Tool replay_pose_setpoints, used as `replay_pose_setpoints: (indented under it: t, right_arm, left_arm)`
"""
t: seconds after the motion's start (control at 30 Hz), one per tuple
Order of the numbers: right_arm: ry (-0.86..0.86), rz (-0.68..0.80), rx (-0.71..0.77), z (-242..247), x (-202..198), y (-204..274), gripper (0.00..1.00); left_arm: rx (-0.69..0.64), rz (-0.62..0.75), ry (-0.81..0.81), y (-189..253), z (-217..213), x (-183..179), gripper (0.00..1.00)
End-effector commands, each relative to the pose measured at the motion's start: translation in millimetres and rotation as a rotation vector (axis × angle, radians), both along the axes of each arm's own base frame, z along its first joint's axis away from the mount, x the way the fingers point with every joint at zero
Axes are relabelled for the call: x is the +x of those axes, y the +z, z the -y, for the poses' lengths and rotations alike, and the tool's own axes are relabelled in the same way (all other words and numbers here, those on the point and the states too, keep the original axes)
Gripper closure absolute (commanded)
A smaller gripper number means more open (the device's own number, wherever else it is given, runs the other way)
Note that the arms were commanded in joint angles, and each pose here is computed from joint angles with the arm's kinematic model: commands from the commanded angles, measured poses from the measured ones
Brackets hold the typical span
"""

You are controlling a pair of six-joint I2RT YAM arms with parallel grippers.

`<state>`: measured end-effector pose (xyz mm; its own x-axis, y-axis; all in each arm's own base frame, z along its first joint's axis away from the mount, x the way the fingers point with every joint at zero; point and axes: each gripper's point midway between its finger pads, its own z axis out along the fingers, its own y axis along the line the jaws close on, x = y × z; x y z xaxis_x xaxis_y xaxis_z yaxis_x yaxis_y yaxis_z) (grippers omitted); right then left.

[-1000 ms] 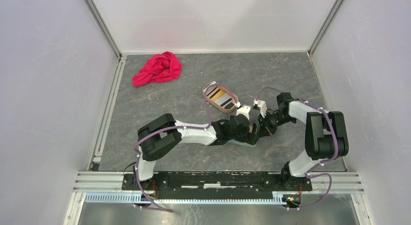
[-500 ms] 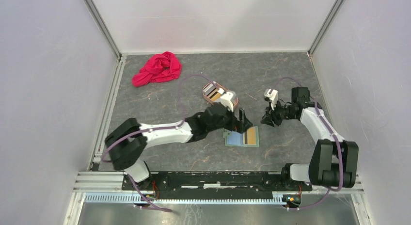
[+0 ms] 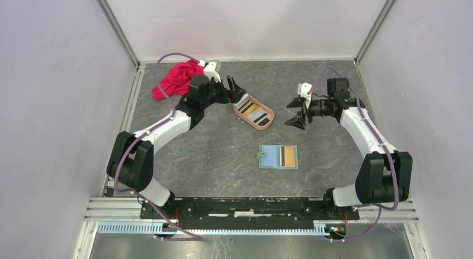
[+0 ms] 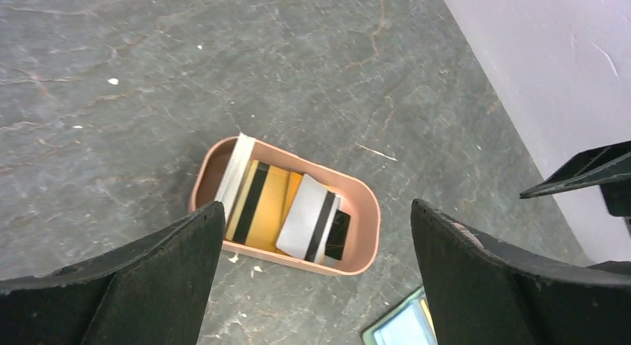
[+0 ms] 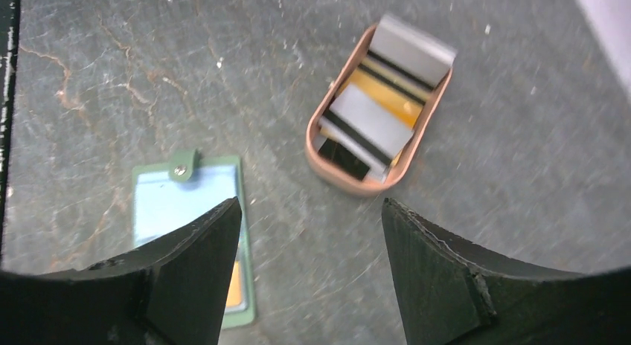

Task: Put the credit cards into the card holder
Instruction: Pick up the credit card from the storage box.

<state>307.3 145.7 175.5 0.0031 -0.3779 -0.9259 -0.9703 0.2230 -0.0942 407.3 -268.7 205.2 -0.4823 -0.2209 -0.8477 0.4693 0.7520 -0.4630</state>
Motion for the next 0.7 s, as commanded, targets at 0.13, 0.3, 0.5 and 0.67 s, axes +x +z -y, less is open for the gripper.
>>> replay_pose_setpoints:
  t: [0.13,0.3,0.5,0.67]
  right_arm:
    - [0.108,0.200,-0.111,-45.3,54.2,32.9,0.25]
    - [0.275,0.359,-0.174,-72.5,77.4,35.2,0.21]
    - [0.256,0.359,-0.219,-96.6,108.7,32.6,0.27]
    - [0.079,0.138,-0.148,-93.5,103.6,21.4,0.36]
  left_arm:
    - [0.061,0.260,0.079,57.2,-22.3,32.6,0.00]
    - [-0.033,0.237,-0.028,57.0,-10.2,56.8,0.00]
    - [0.084,0.299,-0.077,43.7,-10.9,68.1,0.00]
    - [0.396,0.339,-0.033,5.4,-13.3,66.8,0.00]
